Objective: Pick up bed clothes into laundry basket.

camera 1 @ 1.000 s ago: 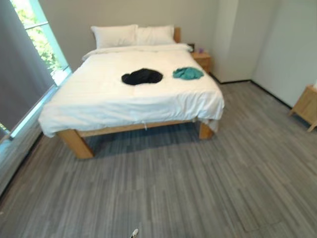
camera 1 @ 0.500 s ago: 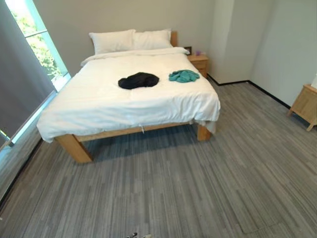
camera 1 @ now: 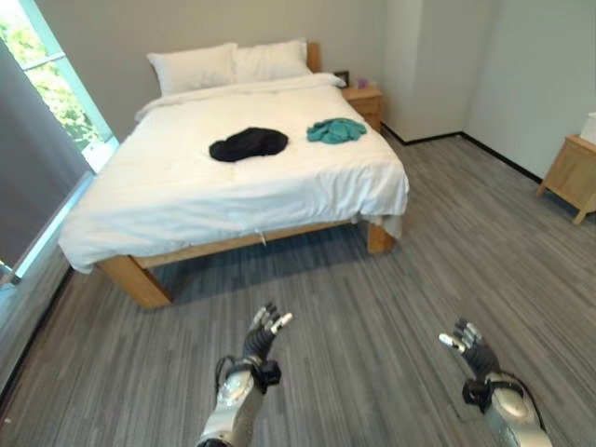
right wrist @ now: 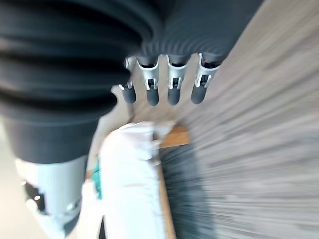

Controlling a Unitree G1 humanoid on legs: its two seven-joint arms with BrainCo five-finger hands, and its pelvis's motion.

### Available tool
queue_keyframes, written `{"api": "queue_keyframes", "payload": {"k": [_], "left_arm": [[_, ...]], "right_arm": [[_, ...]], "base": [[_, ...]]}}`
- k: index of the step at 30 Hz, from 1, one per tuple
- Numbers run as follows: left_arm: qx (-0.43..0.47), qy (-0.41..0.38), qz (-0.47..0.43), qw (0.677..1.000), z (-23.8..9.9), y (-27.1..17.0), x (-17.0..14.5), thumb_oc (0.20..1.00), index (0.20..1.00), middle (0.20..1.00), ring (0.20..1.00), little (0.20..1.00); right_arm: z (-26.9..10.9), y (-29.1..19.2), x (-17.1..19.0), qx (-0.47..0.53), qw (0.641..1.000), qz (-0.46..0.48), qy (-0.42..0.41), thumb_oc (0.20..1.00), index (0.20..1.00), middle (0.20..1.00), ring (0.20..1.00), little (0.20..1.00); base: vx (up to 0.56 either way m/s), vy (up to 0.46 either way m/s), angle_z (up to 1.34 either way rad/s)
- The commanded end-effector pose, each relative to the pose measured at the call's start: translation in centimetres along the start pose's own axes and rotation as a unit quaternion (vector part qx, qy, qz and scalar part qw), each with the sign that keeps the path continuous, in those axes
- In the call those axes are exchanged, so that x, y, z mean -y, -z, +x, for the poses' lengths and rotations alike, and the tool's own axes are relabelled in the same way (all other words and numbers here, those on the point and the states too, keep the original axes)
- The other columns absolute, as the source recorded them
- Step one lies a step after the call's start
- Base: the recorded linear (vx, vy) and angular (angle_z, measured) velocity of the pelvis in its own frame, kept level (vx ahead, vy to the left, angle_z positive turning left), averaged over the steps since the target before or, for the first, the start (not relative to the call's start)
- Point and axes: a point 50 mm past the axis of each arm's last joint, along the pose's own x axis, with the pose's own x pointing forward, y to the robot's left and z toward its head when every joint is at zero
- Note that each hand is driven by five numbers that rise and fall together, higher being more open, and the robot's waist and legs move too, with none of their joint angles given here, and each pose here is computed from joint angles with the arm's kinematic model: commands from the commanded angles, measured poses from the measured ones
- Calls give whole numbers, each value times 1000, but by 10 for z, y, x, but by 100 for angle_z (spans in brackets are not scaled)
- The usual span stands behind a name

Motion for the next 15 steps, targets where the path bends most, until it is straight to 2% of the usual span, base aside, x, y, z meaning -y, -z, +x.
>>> {"api": "queue_keyframes", "payload": {"k": [1, 6, 11, 15], "left_arm": [[29, 21, 9, 999, 7, -15, 1, 1000, 1000, 1000, 1000, 1000], [14, 10, -11, 1000, 2, -7, -5, 1000, 1000, 1000, 1000, 1000], [60, -27, 5, 998, 9, -31, -15, 1000, 1000, 1000, 1000, 1000], [99, -38, 11, 994, 8, -50, -18, 1000, 1000, 1000, 1000, 1000]], "right_arm": [[6, -17, -11, 37, 998, -15, -38, 1000, 1000, 1000, 1000, 1000], [3, -11, -15, 25, 998, -11, -52, 1000, 1000, 1000, 1000, 1000], [11, -25, -21, 55, 998, 15, -19, 1000, 1000, 1000, 1000, 1000], [12, -34, -26, 73, 997, 24, -23, 1000, 1000, 1000, 1000, 1000]], "base": [[15, 9, -6], [-8, 16, -8], [-43, 17, -3], [6, 36, -3]]}}
